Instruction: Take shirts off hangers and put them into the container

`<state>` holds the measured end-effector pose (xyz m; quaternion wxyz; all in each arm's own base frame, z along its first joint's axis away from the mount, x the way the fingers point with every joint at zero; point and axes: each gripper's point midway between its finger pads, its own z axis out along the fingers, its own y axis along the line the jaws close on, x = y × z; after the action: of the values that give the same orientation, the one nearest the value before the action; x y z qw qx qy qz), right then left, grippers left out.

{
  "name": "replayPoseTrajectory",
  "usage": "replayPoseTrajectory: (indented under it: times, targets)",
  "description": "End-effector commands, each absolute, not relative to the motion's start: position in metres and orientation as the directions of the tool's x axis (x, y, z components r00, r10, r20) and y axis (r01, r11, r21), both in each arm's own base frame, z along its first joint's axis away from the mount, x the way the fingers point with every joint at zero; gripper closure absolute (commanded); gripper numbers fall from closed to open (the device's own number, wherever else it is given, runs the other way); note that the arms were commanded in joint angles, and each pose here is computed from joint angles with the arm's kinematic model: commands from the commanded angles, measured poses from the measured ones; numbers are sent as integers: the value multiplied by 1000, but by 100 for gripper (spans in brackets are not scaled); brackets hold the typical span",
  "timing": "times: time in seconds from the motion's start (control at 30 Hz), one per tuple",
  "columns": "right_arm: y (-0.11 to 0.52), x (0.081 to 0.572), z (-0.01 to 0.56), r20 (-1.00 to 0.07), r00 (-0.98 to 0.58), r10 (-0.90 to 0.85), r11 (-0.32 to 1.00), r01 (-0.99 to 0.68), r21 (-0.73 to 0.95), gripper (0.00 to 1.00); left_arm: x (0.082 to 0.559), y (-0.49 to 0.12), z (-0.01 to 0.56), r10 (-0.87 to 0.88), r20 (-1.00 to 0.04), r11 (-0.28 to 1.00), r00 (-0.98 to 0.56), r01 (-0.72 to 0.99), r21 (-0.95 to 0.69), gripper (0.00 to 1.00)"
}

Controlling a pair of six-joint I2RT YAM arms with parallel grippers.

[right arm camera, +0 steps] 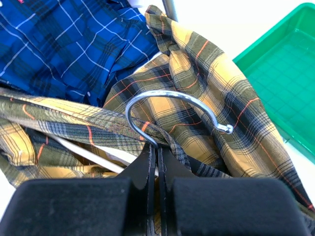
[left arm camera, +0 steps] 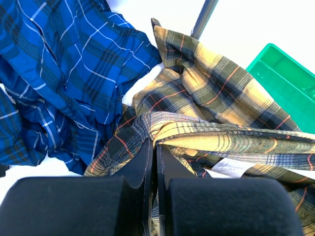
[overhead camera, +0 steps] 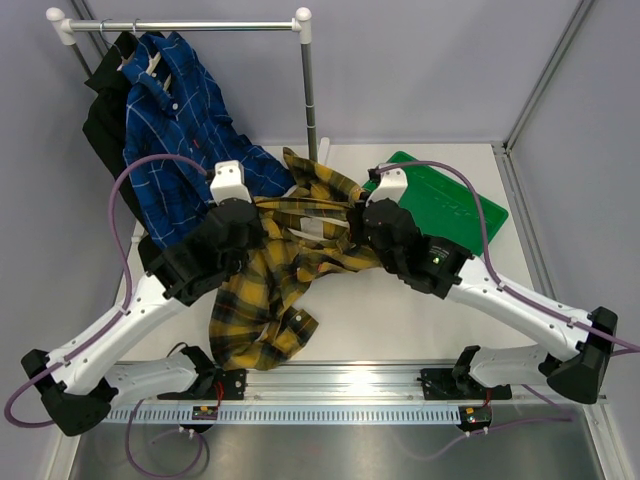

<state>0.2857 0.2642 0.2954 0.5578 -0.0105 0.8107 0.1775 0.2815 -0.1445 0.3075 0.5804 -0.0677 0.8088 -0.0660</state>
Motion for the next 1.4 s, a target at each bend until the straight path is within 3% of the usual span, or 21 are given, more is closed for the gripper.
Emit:
replayPoseTrajectory:
  times: [0.0,0.33,0.73,1.03,1.13,1.2,1.37]
  targets:
    - [211,284,296,-946,-318,62,986,-130,108,100,285,-82,332,-150,-969,966,-194,-237,-103,100]
    - [212,268,302,-957,-289,29,958,-264,109,100,296,-65,325,-156,-966,955,-207,-280,-94,100]
    - [236,234,336,-980,-188,61,823,-546,156,100,303,-77,318,-133,-961,971,-241,-224,-78,100]
    - [258,234,336,-983,-179,37,774,-617,141,100,283,-146,356,-203,-960,939,-194,238,-247,100]
    - [267,236,337,-984,-177,12,759,-639,124,100,275,-156,363,-195,-962,915,-190,318,-248,100]
    - [271,235,341,-985,-174,6,745,-656,121,100,274,-155,366,-188,-966,917,-177,321,-238,100]
    - [270,228,348,-985,-169,39,726,-673,144,100,288,-116,344,-113,-973,986,-202,95,-135,100]
